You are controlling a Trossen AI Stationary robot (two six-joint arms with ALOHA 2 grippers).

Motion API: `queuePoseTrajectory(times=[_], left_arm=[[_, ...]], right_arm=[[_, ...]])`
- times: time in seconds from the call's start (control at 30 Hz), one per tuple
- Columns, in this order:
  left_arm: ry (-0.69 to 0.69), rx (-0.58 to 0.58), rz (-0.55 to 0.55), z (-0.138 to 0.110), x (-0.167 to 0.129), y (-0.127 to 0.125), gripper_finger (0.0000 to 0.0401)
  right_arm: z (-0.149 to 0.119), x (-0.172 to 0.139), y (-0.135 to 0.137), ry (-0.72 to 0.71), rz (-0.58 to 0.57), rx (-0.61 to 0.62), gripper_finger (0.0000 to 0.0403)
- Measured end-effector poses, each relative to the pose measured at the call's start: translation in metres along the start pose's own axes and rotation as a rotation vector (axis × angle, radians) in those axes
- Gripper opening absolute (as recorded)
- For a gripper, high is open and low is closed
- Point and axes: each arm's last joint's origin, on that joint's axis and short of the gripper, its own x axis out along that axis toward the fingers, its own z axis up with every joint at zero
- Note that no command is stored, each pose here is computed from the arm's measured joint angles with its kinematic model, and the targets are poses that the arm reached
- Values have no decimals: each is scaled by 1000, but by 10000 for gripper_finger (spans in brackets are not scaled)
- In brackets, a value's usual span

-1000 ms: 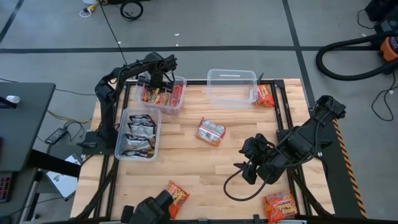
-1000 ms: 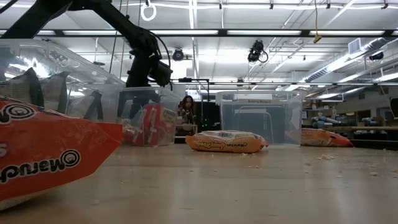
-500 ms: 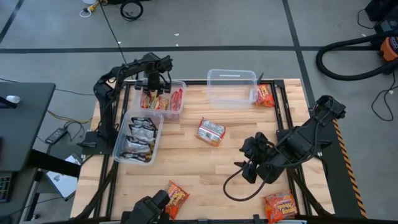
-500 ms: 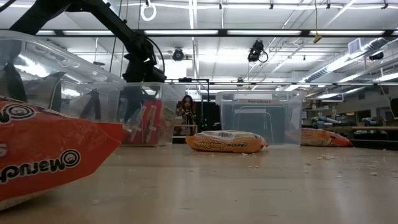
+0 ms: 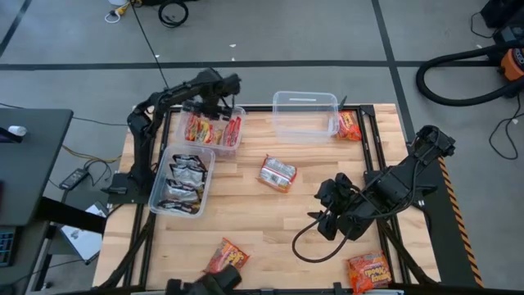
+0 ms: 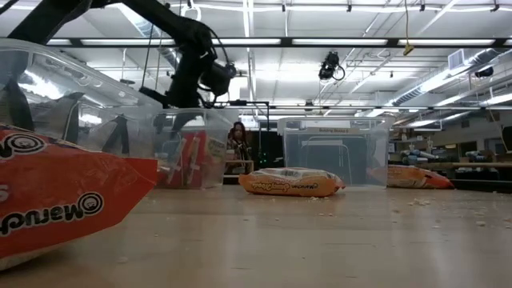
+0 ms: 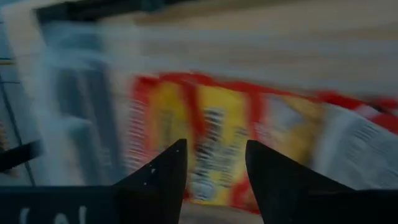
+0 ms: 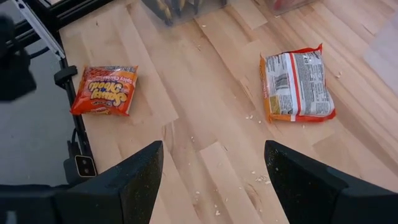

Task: Sort Maruchan noodles
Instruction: Adjust the orange noodle pack from transparent bin

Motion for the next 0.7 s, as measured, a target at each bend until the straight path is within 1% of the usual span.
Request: queuePoseTrajectory(times=[0.07, 0.17, 0.2, 0.27, 0.33, 0.4, 0.47, 0.53, 0.7], left_arm=[[3, 0, -49, -8, 3, -13, 167], [39, -23, -133, -17, 19, -27, 167], [65, -32, -126, -19, 26, -27, 167], [72, -64, -96, -19, 36, -21, 167], [82, -61, -30, -15, 44, -10, 167], [114, -36, 13, -11, 49, 0, 167], [145, -41, 0, -7, 52, 6, 167], [173, -53, -37, -5, 53, 7, 167], [177, -82, -118, -5, 50, -1, 167]], right_arm=[[0, 0, 0, -9, -4, -1, 284], [0, -1, 0, -19, -8, 0, 284], [-1, -1, 0, -20, -7, 3, 284], [-2, -2, 2, -18, -1, 13, 284], [-6, -4, 4, -9, 11, 23, 284], [-9, -7, 5, -5, 21, 23, 284], [-11, -8, 7, -12, 24, 17, 284], [-11, -9, 6, -24, 17, 13, 284], [-11, -8, 3, -24, -10, 0, 284]])
